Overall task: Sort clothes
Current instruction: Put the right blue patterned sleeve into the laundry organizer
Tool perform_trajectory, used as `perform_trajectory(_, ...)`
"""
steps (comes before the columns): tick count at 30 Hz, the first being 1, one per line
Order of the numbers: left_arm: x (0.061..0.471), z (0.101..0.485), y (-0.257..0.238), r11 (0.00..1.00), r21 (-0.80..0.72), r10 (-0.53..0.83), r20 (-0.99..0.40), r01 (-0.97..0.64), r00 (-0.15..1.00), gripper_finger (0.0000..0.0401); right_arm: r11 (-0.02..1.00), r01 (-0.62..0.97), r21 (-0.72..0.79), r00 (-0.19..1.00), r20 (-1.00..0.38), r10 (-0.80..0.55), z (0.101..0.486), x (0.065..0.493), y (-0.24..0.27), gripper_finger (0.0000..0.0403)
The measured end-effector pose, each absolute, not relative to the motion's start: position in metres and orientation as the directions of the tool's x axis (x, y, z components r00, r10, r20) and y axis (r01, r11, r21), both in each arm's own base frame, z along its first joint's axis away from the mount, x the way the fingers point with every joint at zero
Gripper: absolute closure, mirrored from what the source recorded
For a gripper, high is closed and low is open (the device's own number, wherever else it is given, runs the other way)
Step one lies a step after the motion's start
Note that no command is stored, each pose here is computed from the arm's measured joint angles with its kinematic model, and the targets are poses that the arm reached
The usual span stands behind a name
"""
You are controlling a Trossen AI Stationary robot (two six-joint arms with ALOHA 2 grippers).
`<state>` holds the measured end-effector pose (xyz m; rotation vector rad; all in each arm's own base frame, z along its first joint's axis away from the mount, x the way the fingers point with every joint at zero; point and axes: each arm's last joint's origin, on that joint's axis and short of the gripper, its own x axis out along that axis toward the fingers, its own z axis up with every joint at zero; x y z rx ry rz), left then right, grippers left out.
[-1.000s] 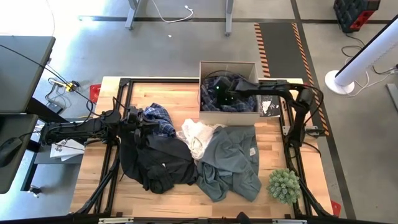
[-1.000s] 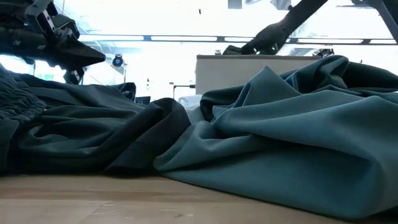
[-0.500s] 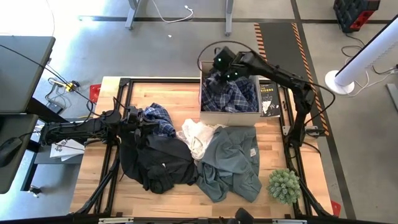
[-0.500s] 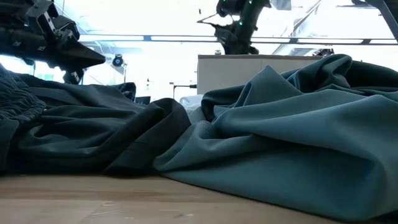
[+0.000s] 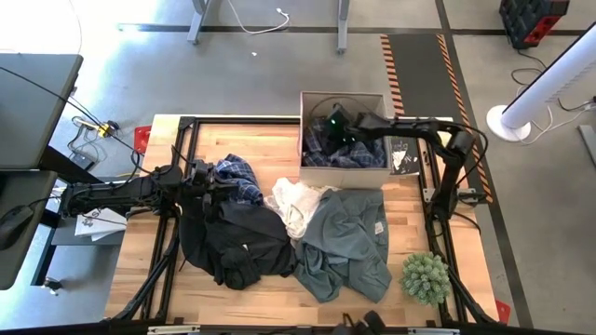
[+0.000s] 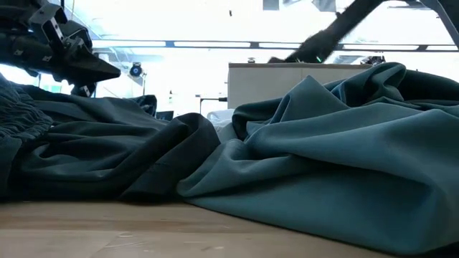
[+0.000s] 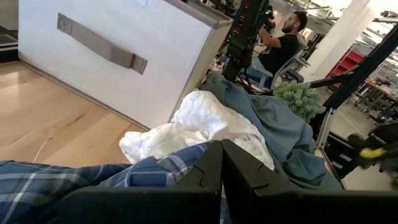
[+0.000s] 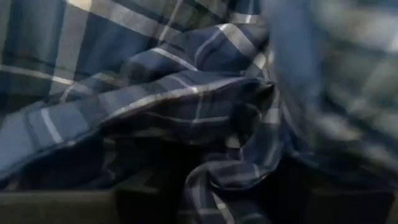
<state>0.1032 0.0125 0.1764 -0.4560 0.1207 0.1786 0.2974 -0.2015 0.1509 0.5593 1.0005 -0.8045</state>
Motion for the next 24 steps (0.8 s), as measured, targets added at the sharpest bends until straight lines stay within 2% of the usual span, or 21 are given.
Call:
perform_trajectory(2,0.103,0.177,0.013,0.883,-0.425,0.146,-0.154,-0.199,0.977,0.04,0.592,0.803,0.073,0.314,-0.895,-0.316,0.149,0.295,-0.203,0.0233)
perform_trajectory(5,0.103,0.177,0.013,0.886,-0.419,0.148,-0.15,-0.199,0.977,0.04,0.619,0.783,0.06,0.323,-0.89,-0.322,0.167,0.298,-0.205,0.0233)
perform_trajectory(12,0.103,0.177,0.013,0.884,-0.422,0.148,-0.152,-0.2,0.977,0.04,0.685,0.728,0.027,0.42,-0.808,-0.414,0.28,0.306,-0.187,0.0233)
perform_trajectory(16,0.103,0.177,0.013,0.879,-0.433,0.148,-0.153,-0.201,0.977,0.04,0.695,0.718,0.043,0.44,-0.802,-0.404,0.318,0.298,-0.16,0.0233)
perform_trajectory(18,0.103,0.177,0.013,0.879,-0.433,0.148,-0.153,-0.201,0.977,0.04,0.69,0.721,0.064,0.439,-0.812,-0.384,0.324,0.295,-0.147,0.0233)
perform_trajectory(20,0.103,0.177,0.013,0.879,-0.433,0.148,-0.153,-0.201,0.977,0.04,0.675,0.736,0.053,0.39,-0.848,-0.359,0.319,0.295,-0.136,0.0233)
perform_trajectory(24,0.103,0.177,0.013,0.879,-0.433,0.148,-0.154,-0.201,0.977,0.04,0.621,0.783,-0.013,0.264,-0.898,-0.351,0.287,0.3,-0.126,0.0234)
